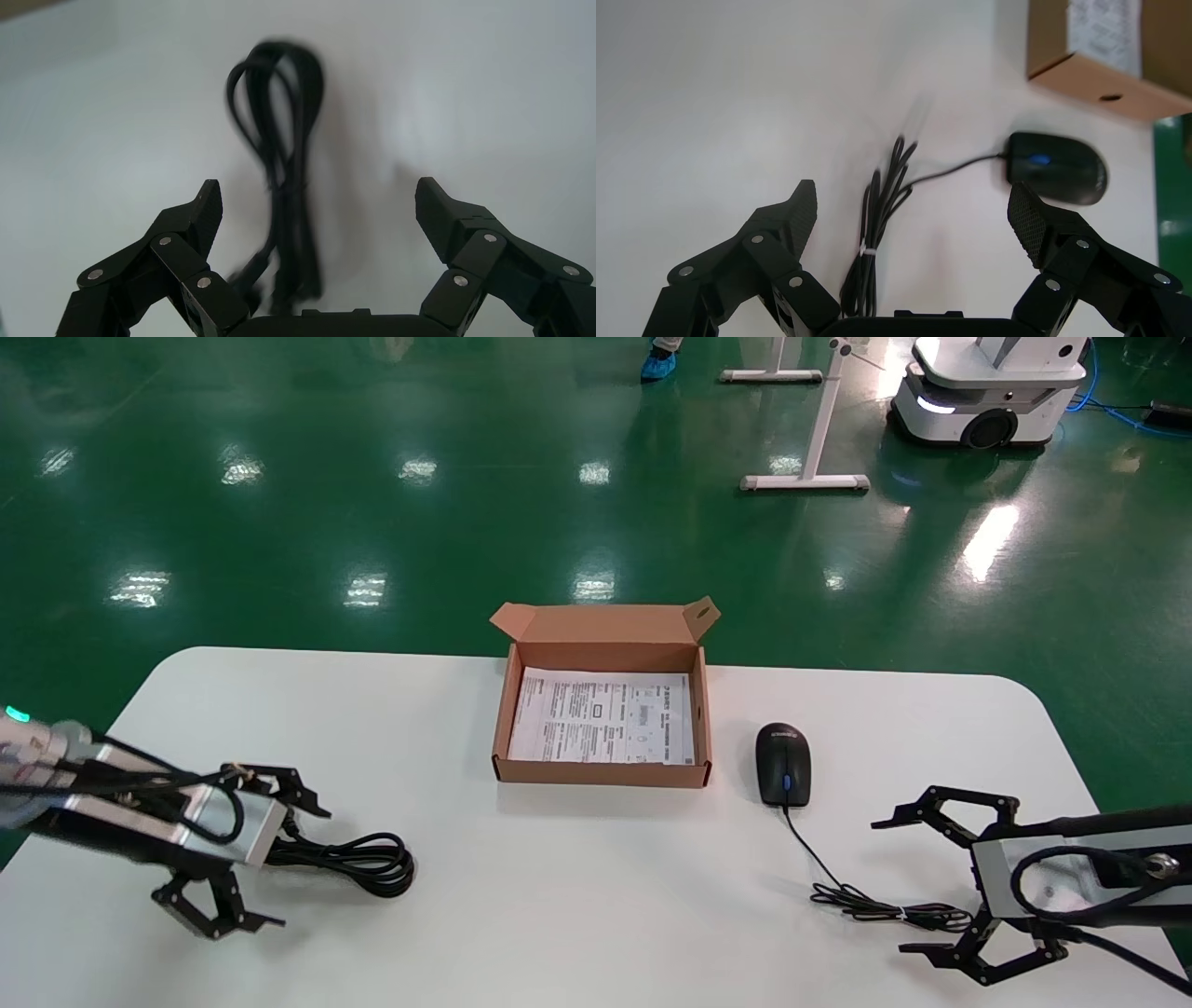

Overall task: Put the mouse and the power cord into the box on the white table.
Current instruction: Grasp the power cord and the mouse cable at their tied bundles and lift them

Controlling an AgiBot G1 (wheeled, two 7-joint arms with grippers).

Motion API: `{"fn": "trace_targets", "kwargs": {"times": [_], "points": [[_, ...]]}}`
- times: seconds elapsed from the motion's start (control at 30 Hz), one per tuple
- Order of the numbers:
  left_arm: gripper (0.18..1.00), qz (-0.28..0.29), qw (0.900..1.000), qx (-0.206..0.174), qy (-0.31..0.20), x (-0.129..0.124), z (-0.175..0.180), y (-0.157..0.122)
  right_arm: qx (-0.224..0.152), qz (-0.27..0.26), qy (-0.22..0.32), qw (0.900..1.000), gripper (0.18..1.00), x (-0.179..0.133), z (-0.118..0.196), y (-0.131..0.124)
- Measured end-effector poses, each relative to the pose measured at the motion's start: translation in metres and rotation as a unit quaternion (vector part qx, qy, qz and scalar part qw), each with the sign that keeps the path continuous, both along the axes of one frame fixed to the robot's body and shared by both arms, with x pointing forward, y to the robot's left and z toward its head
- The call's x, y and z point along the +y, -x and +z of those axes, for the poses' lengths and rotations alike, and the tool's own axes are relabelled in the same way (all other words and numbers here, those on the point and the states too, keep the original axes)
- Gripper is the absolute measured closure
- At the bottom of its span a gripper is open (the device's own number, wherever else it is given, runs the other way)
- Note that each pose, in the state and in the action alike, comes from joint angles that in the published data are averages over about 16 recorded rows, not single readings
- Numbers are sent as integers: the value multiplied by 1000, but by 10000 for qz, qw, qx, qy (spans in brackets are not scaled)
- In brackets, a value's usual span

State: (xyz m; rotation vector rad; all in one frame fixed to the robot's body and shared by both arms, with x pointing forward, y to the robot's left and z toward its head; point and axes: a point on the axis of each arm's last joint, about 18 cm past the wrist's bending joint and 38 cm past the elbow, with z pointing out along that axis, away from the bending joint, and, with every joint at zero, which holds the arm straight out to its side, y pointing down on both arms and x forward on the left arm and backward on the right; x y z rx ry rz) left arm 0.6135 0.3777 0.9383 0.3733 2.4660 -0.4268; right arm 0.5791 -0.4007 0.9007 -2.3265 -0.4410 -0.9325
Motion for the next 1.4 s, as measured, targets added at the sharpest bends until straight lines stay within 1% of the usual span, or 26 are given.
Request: {"fn": "trace_targets", "kwargs": {"times": [0.17,0.37,0.7,1.03,1.23,1.4], "points": [[184,26,9993,24,-370,9,0,-15,92,-41,237,9997,178,-8,-9,-9],[184,-7,9984,100,-553,14,-5,-24,205,-51,367,9991,178,-12,-18,-16],[184,-28,9983,211,-535,18,-16,-27,333,-18,416,9986,178,-9,-24,-26],[196,-12,9985,214,-511,19,-17,-29,399,40,486,9980,192,-6,-27,-29],[234,-13,9985,207,-510,19,-17,-29,401,42,487,9980,229,-6,-27,-29],[294,-22,9985,203,-510,19,-17,-29,392,42,477,9981,281,-6,-27,-29]]}}
